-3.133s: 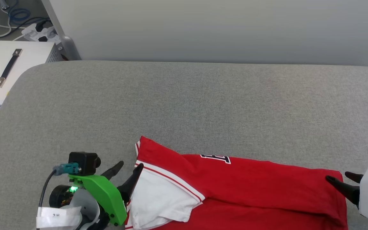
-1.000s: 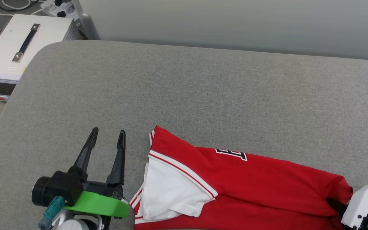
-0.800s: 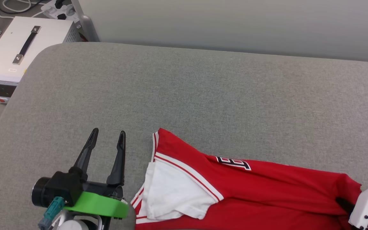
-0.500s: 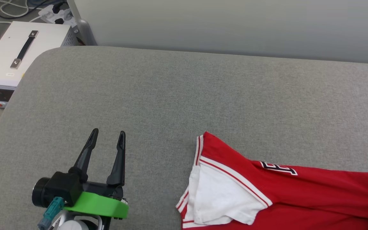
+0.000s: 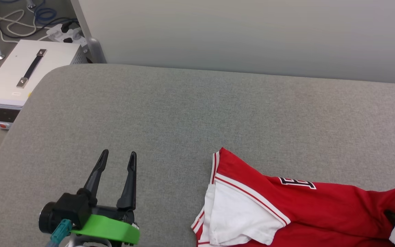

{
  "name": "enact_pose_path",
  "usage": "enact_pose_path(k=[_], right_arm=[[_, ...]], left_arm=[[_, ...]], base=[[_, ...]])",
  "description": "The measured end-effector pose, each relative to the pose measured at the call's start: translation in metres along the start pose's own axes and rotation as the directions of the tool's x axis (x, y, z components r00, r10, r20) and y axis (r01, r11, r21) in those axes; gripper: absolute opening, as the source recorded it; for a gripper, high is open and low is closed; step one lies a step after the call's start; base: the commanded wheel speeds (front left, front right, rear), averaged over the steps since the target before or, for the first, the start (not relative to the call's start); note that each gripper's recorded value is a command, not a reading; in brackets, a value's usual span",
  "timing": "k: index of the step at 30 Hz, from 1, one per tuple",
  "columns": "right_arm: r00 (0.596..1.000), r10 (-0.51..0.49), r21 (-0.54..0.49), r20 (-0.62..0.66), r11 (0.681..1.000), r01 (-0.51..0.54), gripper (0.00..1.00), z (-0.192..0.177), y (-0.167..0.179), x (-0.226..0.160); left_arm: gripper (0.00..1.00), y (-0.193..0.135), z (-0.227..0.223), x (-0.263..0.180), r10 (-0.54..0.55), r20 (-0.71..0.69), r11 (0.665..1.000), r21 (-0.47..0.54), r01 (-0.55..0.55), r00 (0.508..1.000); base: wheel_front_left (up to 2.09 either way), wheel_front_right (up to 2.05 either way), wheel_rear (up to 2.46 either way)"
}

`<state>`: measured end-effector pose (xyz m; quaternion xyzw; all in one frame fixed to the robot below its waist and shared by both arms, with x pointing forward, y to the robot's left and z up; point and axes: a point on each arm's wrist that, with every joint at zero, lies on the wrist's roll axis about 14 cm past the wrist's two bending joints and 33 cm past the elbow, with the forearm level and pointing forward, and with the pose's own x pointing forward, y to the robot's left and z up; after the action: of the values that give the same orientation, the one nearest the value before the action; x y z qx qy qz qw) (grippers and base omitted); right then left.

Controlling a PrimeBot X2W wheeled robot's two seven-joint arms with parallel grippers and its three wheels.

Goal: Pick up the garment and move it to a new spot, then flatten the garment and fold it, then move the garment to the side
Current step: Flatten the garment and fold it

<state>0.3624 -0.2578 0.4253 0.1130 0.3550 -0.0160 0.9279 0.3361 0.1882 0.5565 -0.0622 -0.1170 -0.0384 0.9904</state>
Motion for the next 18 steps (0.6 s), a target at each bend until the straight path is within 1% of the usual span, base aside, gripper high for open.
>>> enact_pose_path(k=[4, 8, 11, 12, 14, 16, 18], right_arm=[[0.998, 0.056, -0.007, 0.027, 0.998, -0.056, 0.0, -0.001, 0.02, -0.013], [0.99, 0.138, -0.023, 0.021, 0.99, -0.137, 0.0, -0.009, 0.051, -0.024], [0.976, 0.218, -0.02, 0.013, 0.976, -0.218, 0.0, -0.015, 0.081, -0.031], [0.968, 0.249, -0.001, 0.011, 0.968, -0.249, 0.0, -0.017, 0.091, -0.033], [0.955, 0.296, 0.031, 0.007, 0.955, -0.296, 0.0, -0.02, 0.106, -0.035], [0.944, 0.329, 0.031, -0.001, 0.944, -0.329, 0.0, -0.023, 0.118, -0.036], [0.926, 0.377, 0.046, -0.007, 0.925, -0.377, 0.0, -0.025, 0.133, -0.038]], left_arm=[[1.0, -0.002, 0.003, -0.007, -0.001, 0.009, 1.0, -0.01, 0.001, 1.0], [1.0, -0.003, 0.007, -0.012, -0.001, 0.02, 1.0, -0.012, 0.002, 1.0], [1.0, -0.004, 0.012, -0.014, -0.003, 0.035, 1.0, -0.011, 0.004, 0.999], [1.0, -0.004, 0.014, -0.015, -0.001, 0.041, 1.0, -0.011, 0.002, 0.999], [1.0, -0.003, 0.016, -0.016, 0.003, 0.049, 1.0, -0.013, -0.002, 0.999], [1.0, -0.003, 0.018, -0.018, 0.005, 0.053, 1.0, -0.014, -0.004, 0.999], [1.0, -0.003, 0.019, -0.019, 0.006, 0.058, 1.0, -0.014, -0.006, 0.998]], base=[[0.0, 0.0, 0.0], [0.0, 0.0, 0.0], [0.0, 0.0, 0.0], [0.0, 0.0, 0.0], [0.0, 0.0, 0.0], [0.0, 0.0, 0.0], [0.0, 0.0, 0.0]])
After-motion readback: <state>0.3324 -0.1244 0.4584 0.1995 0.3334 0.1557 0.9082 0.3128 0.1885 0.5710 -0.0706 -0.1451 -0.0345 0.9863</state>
